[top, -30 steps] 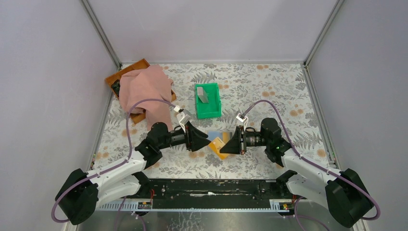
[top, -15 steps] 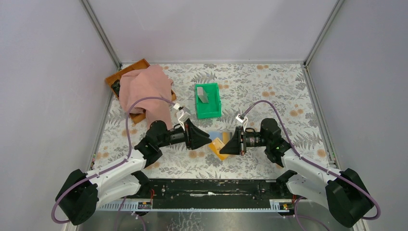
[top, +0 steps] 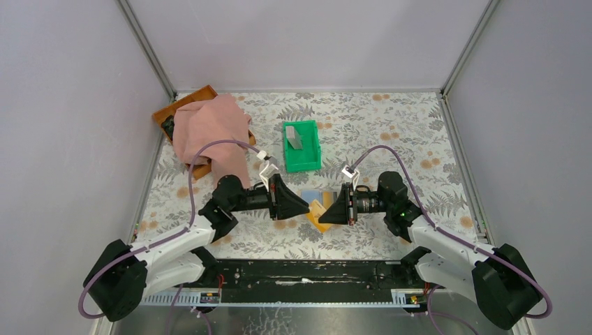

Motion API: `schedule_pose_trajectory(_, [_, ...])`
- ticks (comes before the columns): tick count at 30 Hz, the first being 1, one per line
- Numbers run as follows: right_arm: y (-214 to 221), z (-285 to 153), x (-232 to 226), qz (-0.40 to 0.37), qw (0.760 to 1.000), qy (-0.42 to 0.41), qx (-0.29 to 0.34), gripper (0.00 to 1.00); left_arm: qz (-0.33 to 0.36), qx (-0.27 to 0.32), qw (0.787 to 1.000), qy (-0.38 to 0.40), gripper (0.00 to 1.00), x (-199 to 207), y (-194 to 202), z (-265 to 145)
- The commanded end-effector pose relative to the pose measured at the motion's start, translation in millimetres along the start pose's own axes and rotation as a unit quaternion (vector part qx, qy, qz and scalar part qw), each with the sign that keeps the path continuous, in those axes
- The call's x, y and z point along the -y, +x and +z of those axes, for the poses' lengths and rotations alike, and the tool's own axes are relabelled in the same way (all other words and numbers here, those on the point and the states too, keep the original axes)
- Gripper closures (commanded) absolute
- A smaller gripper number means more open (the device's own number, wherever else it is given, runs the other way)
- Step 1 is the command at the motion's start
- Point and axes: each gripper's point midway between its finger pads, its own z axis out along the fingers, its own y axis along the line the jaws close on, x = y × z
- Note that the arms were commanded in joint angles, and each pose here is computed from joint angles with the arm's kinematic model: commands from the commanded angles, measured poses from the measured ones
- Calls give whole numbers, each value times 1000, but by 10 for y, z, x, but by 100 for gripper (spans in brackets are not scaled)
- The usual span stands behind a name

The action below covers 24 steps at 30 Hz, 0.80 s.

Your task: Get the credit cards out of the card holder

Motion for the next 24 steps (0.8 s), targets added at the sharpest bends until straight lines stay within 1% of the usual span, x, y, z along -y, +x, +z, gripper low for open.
schedule_pose_trajectory(1, [-89, 18, -103, -32, 999, -20, 6, 100, 6, -4, 1000, 25, 68, 53, 4, 22])
schedule_pose_trajectory(5, [-95, 5, -139, -37, 999, -23, 8, 100, 1, -14, 1000, -3, 67, -73, 58, 35])
schedule_pose_trajectory(9, [-97, 7, -129, -37, 999, -21, 9, 100, -3, -22, 1000, 0, 66, -79, 80, 52])
schedule_pose_trajectory(13, [-90, 16, -108, -34, 999, -21, 6, 100, -6, -30, 1000, 6, 69, -56, 117, 70])
schedule_pose_trajectory(14, [-93, 15, -117, -34, 999, -22, 6, 100, -4, -25, 1000, 2, 68, -64, 104, 65])
schedule_pose_trajectory(15, [-88, 13, -123, -35, 999, -23, 6, 100, -2, -19, 1000, -4, 64, -73, 82, 60])
schedule_pose_trajectory(17, [-88, 5, -127, -36, 999, -22, 8, 100, 5, 3, 1000, -25, 54, -107, -7, 40])
schedule_pose_trajectory(20, [-72, 7, -129, -33, 999, -24, 7, 100, 10, 25, 997, -67, 51, -193, -140, 21])
schedule_pose_trajectory(24, [-50, 25, -126, -29, 999, -29, 1, 100, 13, 28, 997, -69, 50, -188, -221, 49])
